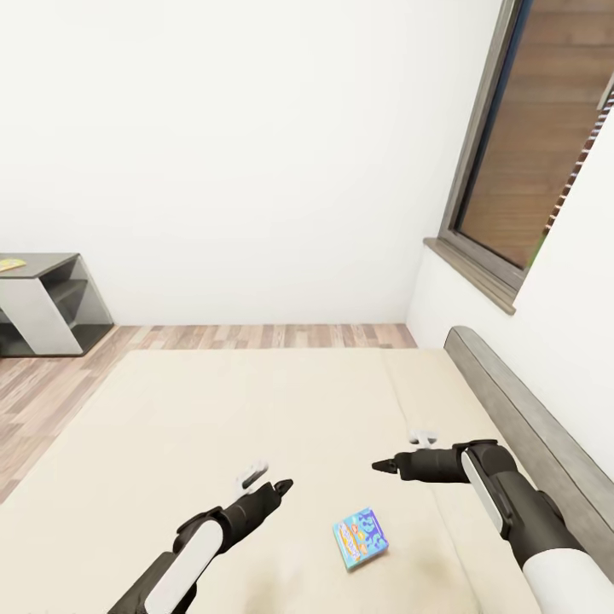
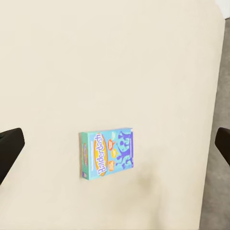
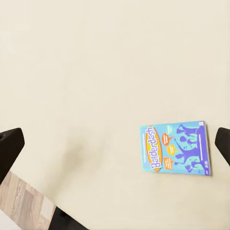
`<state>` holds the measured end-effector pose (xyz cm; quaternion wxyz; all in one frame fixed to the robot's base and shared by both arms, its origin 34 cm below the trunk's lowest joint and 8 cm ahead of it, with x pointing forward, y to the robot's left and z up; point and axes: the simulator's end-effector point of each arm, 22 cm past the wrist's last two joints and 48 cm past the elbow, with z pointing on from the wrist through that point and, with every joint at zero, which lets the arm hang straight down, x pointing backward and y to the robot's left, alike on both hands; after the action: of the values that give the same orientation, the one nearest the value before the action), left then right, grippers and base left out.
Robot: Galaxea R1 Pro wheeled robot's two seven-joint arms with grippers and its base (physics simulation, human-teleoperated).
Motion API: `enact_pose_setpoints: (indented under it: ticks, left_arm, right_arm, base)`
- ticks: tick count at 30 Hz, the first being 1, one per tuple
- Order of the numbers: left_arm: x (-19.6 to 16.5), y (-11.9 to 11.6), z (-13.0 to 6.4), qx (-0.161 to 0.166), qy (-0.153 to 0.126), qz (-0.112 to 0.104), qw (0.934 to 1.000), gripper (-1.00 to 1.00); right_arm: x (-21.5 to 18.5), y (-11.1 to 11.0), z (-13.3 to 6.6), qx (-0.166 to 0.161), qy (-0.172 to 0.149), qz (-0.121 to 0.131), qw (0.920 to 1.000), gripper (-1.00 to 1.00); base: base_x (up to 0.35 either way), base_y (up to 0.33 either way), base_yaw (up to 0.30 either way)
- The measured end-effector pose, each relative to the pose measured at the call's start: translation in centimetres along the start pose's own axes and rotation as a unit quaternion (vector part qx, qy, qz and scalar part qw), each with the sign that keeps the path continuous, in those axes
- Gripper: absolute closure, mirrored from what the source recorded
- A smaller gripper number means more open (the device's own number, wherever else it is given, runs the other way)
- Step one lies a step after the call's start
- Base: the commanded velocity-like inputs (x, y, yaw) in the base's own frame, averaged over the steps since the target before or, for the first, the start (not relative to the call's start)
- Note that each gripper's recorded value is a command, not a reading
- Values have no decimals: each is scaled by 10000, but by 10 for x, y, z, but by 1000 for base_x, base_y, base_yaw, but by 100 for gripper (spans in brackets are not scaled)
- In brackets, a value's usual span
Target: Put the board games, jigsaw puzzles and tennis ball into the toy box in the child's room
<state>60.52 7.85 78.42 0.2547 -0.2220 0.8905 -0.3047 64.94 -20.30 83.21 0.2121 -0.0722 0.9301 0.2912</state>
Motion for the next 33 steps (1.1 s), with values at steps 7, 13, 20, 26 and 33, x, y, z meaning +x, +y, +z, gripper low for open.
enact_pose_setpoints:
  ticks: [7,13,20,26,33]
  left_arm:
    - [-2,4,1,-47,-27,-13,10000,-100]
    - [-2,11,3,-115,-17,-87,9999,-100]
    - [-6,30,6,-281,-38,-312,9991,-100]
    - [-7,44,14,-359,10,-573,9977,-100]
    - [-7,49,21,-351,49,-732,9967,-100]
  right_arm:
    - [-1,1,-1,-1,-48,-36,10000,-100]
    - [-2,0,-2,1,-48,20,10000,-100]
    - [-1,-3,-1,66,-26,57,10000,-100]
    - [1,-18,0,348,13,143,9993,-100]
    - [5,-18,5,437,78,225,9988,-100]
  base:
    - [0,0,1]
    - [0,0,0]
    - [0,0,0]
    - [0,0,0]
    - [0,0,0]
